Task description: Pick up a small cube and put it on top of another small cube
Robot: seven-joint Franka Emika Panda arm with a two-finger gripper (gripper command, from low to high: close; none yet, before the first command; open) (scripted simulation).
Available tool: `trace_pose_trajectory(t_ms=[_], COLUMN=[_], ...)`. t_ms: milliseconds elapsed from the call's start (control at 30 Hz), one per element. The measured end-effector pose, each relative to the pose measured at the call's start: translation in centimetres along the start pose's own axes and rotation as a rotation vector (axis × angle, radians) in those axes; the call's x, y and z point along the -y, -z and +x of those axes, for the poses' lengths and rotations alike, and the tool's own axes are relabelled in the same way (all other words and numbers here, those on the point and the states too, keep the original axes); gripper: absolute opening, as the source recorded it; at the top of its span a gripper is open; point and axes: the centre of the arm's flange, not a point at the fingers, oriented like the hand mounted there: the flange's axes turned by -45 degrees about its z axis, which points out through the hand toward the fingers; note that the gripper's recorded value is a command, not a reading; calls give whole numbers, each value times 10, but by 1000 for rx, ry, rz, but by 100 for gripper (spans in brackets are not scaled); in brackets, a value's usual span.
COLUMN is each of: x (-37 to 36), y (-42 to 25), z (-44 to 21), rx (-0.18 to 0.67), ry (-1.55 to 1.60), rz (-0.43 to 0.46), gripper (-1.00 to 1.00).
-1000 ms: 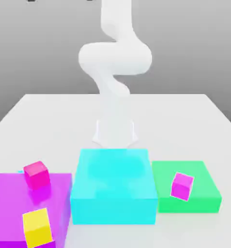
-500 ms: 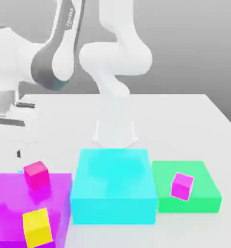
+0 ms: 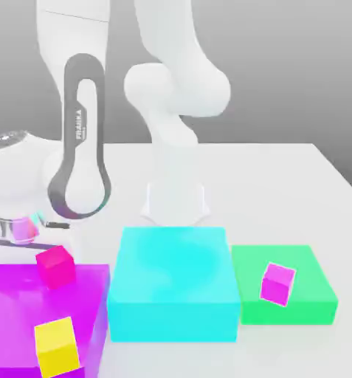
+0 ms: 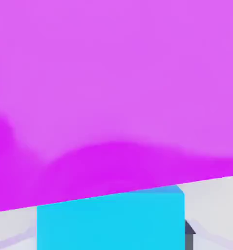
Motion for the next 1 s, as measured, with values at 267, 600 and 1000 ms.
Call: trace_pose_trajectory(t_ms=[267,600,1000], x=[3,-32,221], y=[58,97,169], z=[2,55,130], rx=[22,269,88], ry=[20,107,172], rz=[2,-161,-157], gripper=[-100,-100,-100])
